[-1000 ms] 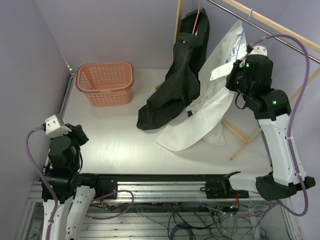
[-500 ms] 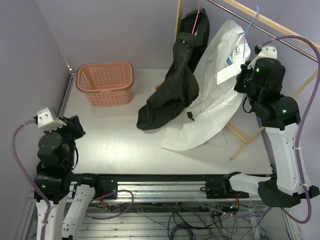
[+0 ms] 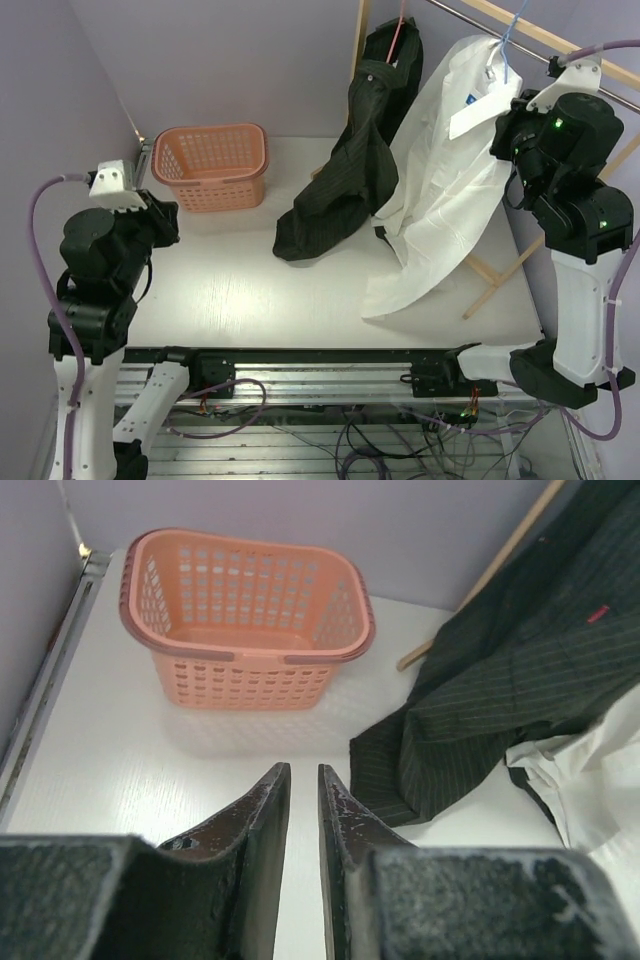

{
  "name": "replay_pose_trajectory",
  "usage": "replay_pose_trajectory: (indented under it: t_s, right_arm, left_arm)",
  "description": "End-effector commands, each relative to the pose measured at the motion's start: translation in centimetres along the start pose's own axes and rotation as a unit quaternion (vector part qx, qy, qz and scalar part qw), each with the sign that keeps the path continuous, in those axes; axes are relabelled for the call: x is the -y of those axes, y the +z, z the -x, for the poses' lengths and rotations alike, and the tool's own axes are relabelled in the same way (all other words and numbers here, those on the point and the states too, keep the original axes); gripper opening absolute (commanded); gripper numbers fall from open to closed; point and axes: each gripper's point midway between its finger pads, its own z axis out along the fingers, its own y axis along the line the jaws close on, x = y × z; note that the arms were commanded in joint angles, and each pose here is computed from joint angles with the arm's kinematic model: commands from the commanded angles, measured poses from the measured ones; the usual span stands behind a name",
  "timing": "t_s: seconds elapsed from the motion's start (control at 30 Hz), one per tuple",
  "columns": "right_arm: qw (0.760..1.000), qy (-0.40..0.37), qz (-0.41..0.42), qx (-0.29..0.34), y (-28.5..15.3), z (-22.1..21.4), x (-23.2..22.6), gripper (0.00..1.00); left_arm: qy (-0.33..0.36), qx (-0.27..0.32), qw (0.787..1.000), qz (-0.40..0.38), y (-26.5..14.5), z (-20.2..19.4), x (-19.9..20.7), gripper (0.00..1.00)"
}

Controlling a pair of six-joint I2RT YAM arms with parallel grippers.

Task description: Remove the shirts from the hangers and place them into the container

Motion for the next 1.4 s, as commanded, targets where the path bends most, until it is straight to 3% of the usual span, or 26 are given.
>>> replay_pose_trajectory:
  t_s: [0.0, 0.23, 0.5, 0.6, 0.8, 0.87, 0.97, 1.03, 1.13, 1.37]
  right_arm:
    - [0.999, 0.025, 0.013, 0.015, -0.9, 1.3, -0.1, 0.00]
    - [0.995, 0.028, 0.081, -0.059, -3.1, -2.5, -1.8, 0.00]
    - [0.975, 0.017, 0.191, -0.115, -7.8, -6.4, -3.6, 0.00]
    - [0.943, 0.008, 0.310, -0.117, -11.2, -7.4, -6.4, 0.00]
    - [0.837, 0.017, 0.538, -0.101, -19.6, -6.8, -10.9, 0.00]
    - [0.855, 0.025, 0.512, -0.080, -19.5, -5.7, -10.1, 0.00]
    - [0.938, 0.010, 0.334, -0.098, -13.6, -6.7, -6.1, 0.00]
    - [0.965, 0.005, 0.239, -0.111, -10.5, -7.5, -3.8, 0.00]
    - [0.982, 0.005, 0.151, -0.117, -7.7, -8.1, -1.8, 0.00]
    - [0.987, -0.002, 0.091, -0.129, -4.2, -9.4, -1.2, 0.00]
  left_arm:
    - [0.029, 0.001, 0.998, -0.063, -0.9, 0.4, 2.0, 0.30]
    - [0.014, 0.006, 0.993, -0.117, -0.3, 0.2, 4.0, 0.32]
    - [0.001, -0.038, 0.977, -0.212, 1.1, -1.8, 7.3, 0.37]
    - [-0.006, -0.058, 0.968, -0.244, 1.5, -2.4, 8.4, 0.38]
    - [0.001, -0.054, 0.959, -0.279, 0.9, -0.4, 10.0, 0.39]
    - [0.003, -0.047, 0.960, -0.277, 0.8, 0.7, 10.3, 0.39]
    - [-0.009, -0.046, 0.957, -0.285, 1.3, 1.6, 10.9, 0.39]
    - [-0.019, -0.045, 0.955, -0.293, 1.5, 1.9, 11.3, 0.39]
    - [-0.019, -0.031, 0.958, -0.285, 1.2, 2.2, 11.0, 0.41]
    - [-0.004, -0.034, 0.966, -0.257, 1.0, 1.0, 9.7, 0.41]
